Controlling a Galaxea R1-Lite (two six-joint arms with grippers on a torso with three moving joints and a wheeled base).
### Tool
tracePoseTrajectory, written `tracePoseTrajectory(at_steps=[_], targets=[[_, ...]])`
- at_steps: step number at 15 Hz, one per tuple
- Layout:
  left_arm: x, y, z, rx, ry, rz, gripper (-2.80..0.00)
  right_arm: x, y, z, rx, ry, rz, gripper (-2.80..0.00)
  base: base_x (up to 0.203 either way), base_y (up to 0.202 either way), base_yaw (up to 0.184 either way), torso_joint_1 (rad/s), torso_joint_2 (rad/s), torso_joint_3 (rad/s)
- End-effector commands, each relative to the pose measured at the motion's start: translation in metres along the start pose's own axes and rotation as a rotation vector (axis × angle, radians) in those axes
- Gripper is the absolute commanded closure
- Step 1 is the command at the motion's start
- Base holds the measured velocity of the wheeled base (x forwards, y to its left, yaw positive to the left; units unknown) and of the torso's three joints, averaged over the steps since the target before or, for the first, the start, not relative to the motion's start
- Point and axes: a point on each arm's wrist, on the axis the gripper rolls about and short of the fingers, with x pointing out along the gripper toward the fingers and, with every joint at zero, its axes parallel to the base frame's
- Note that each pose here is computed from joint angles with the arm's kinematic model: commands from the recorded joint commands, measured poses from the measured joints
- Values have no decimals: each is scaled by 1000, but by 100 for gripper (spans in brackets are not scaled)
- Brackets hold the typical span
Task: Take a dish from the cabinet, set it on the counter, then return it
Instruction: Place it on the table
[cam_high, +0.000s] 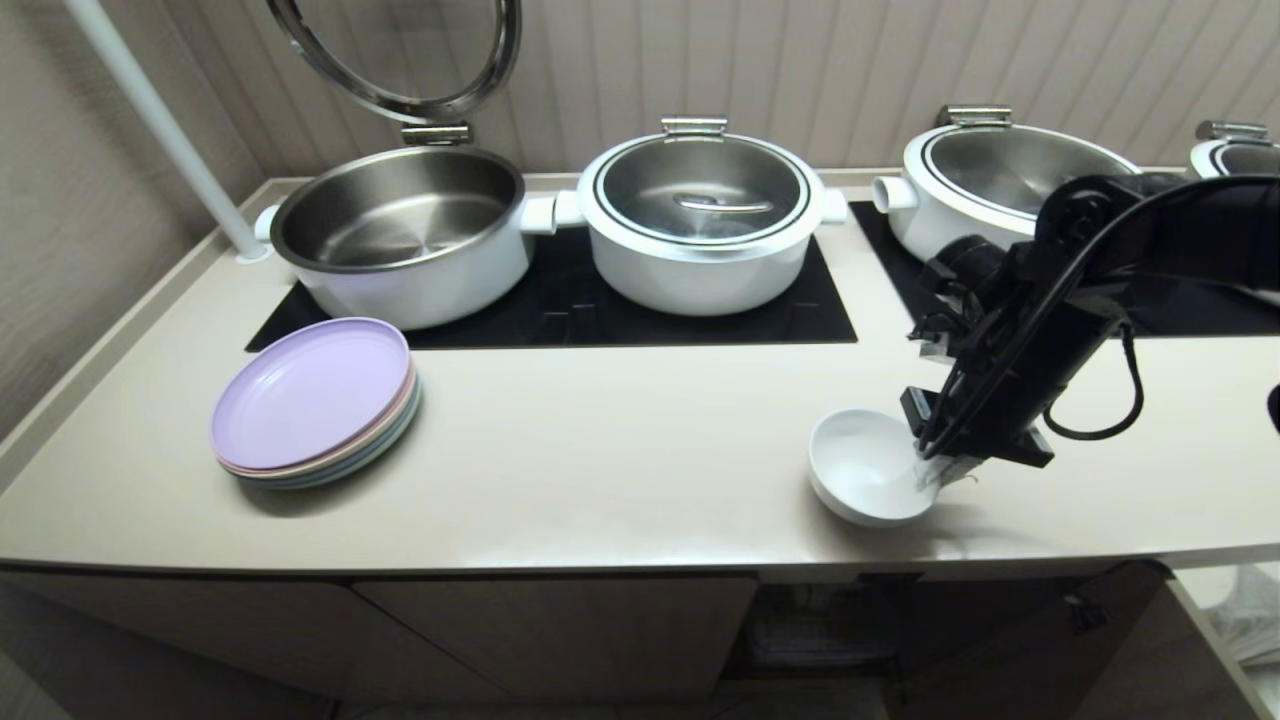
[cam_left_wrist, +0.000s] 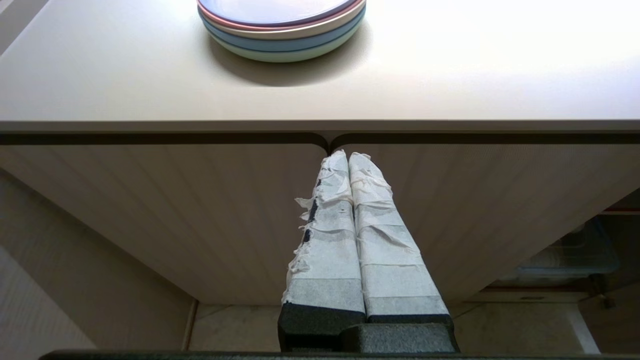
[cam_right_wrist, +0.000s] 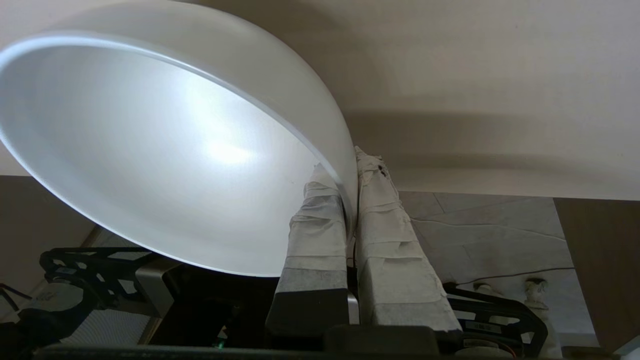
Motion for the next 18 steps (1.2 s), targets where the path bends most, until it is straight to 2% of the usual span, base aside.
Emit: tracePoseTrajectory(at_steps=[1,17,18], targets=[[0,0,0,0,0,1,0,1,-1,0,5,6,-4,0,0,0,0,0,0,0],[0,0,0,0,1,1,0,1,-1,1,0,4,-1,0,0,0,0,0,0,0],[0,0,0,0,0,1,0,1,-1,1,0,4,-1,-280,0,0,0,0,0,0]])
